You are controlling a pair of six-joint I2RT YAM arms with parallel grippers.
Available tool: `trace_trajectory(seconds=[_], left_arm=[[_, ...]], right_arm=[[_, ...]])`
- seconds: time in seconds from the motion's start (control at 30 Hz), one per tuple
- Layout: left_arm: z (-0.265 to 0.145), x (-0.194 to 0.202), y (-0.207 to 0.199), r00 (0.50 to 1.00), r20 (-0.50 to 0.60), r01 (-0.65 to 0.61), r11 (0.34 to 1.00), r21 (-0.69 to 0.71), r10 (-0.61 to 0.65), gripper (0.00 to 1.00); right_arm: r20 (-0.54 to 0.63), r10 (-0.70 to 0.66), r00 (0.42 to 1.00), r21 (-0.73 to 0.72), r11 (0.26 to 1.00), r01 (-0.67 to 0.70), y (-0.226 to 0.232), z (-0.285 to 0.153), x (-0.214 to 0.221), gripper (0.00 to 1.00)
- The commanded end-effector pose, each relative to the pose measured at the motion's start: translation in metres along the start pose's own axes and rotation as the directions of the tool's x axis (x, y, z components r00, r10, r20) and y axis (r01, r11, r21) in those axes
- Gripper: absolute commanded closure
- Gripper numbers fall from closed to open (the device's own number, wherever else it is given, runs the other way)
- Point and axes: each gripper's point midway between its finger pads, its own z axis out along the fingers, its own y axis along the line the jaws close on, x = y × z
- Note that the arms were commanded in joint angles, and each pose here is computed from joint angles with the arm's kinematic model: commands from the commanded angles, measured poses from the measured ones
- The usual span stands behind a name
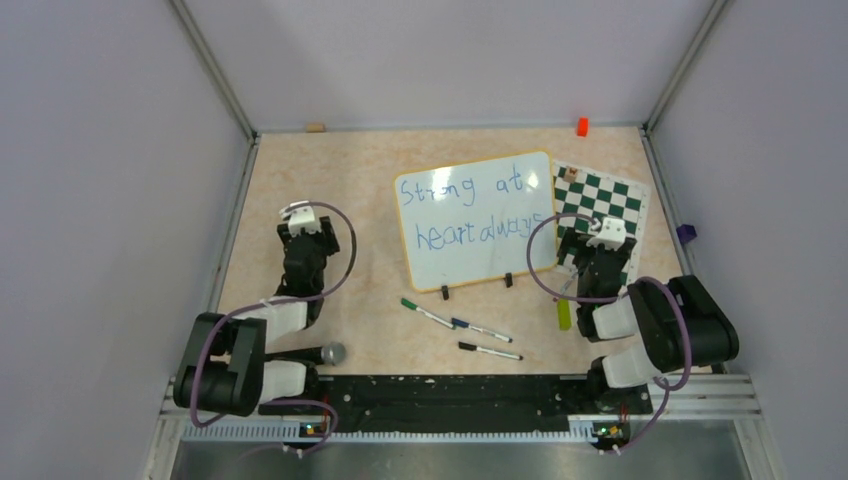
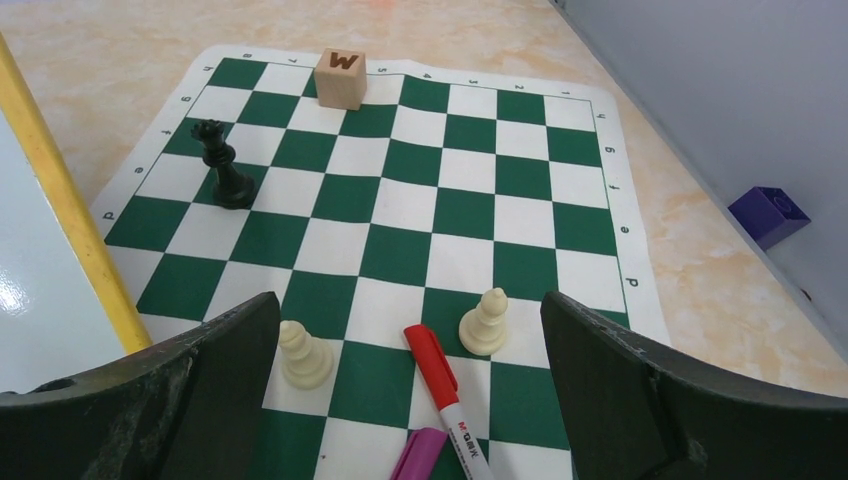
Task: Write a sentence on the whiteboard
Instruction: Reset both arms
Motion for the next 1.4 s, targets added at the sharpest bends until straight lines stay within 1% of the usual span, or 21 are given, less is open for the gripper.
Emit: trace_trajectory(seconds=[0.0,0.17,0.27,0.37,0.43,0.5,0.53,0.57,0.6,0.7,0.77,0.8,0.87,0.9,0.97,1.0,1.03,1.07,1.1,1.13,1.37], left_arm=[[0.002,-0.011,0.002,0.998,0.035,0.048,0.999,0.014,-0.048,0.34],[0.003,-0.012,0.005,0.997,0.033,0.062,0.998,0.010,-0.063,0.34],[-0.010,-0.014,0.022,0.988,0.097,0.130,0.990,-0.052,-0.124,0.35],[-0.020,-0.018,0.030,0.975,0.145,0.175,0.984,-0.029,-0.169,0.34],[-0.020,-0.018,0.032,0.973,0.148,0.183,0.983,-0.023,-0.177,0.35],[-0.023,-0.022,0.028,0.977,0.163,0.140,0.990,0.010,-0.140,0.36],[-0.026,-0.027,0.024,0.979,0.188,0.068,0.997,0.042,-0.075,0.36],[-0.032,-0.035,0.024,0.973,0.228,0.034,0.998,0.052,-0.045,0.36],[-0.036,-0.037,0.025,0.969,0.245,0.030,0.998,0.048,-0.041,0.35],[-0.028,-0.025,0.034,0.977,0.208,0.058,0.998,-0.005,-0.056,0.29],[-0.016,-0.020,0.024,0.979,0.202,-0.008,0.999,0.037,0.001,0.33],[-0.010,-0.017,0.022,0.980,0.197,-0.009,0.999,0.044,0.000,0.33],[0.004,-0.010,0.032,0.982,0.187,0.010,1.000,-0.021,-0.006,0.33],[0.008,-0.012,0.029,0.980,0.200,-0.006,1.000,-0.010,0.008,0.31],[0.018,-0.002,0.018,0.995,0.097,-0.033,0.999,0.038,0.029,0.30],[0.023,0.003,0.014,0.999,0.034,-0.037,0.998,0.058,0.035,0.32],[0.026,0.003,0.020,0.999,0.032,-0.029,0.998,0.048,0.027,0.37],[0.028,0.001,0.026,0.998,0.059,-0.017,1.000,0.024,0.016,0.30],[0.028,-0.001,0.028,0.997,0.077,-0.015,1.000,0.017,0.013,0.05],[0.028,0.000,0.028,0.998,0.070,-0.011,1.000,0.017,0.010,0.02],[0.028,0.000,0.027,0.998,0.067,-0.013,1.000,0.017,0.011,0.01]], right_arm=[[0.063,0.030,0.998,0.012,0.999,-0.031,-0.002,0.007,-0.019,0.01],[0.063,0.030,0.998,0.013,0.999,-0.031,-0.002,0.007,-0.019,0.01],[0.062,0.030,0.998,0.013,0.999,-0.031,-0.002,0.007,-0.019,0.01],[0.062,0.030,0.998,0.014,0.999,-0.031,-0.002,0.007,-0.019,0.01],[0.062,0.030,0.998,0.013,0.999,-0.031,-0.002,0.007,-0.019,0.01],[0.061,0.030,0.998,0.012,0.999,-0.030,-0.002,0.007,-0.019,0.01],[0.062,0.031,0.998,0.013,0.999,-0.032,-0.002,0.007,-0.019,0.01],[0.062,0.031,0.998,0.013,0.999,-0.032,-0.002,0.007,-0.019,0.01],[0.062,0.031,0.998,0.014,0.999,-0.032,-0.002,0.007,-0.019,0.01],[0.061,0.030,0.998,0.014,0.999,-0.031,-0.002,0.007,-0.019,0.01],[0.062,0.030,0.998,0.012,0.999,-0.031,-0.002,0.007,-0.019,0.01],[0.063,0.030,0.998,0.013,0.999,-0.031,-0.002,0.007,-0.019,0.01],[0.061,0.030,0.998,0.013,0.999,-0.030,-0.002,0.007,-0.019,0.01],[0.059,0.030,0.998,0.012,0.999,-0.030,-0.002,0.007,-0.018,0.01],[0.061,0.029,0.998,0.012,0.999,-0.030,-0.002,0.007,-0.019,0.01],[0.062,0.031,0.998,0.013,0.999,-0.032,-0.002,0.007,-0.019,0.01],[0.061,0.030,0.998,0.014,0.999,-0.031,-0.002,0.007,-0.019,0.01],[0.061,0.030,0.998,0.014,0.999,-0.031,-0.002,0.007,-0.019,0.01],[0.061,0.030,0.998,0.015,0.999,-0.030,-0.002,0.007,-0.019,0.01],[0.061,0.030,0.998,0.014,0.999,-0.031,-0.002,0.007,-0.019,0.01],[0.060,0.029,0.998,0.014,0.999,-0.030,-0.002,0.007,-0.018,0.01]])
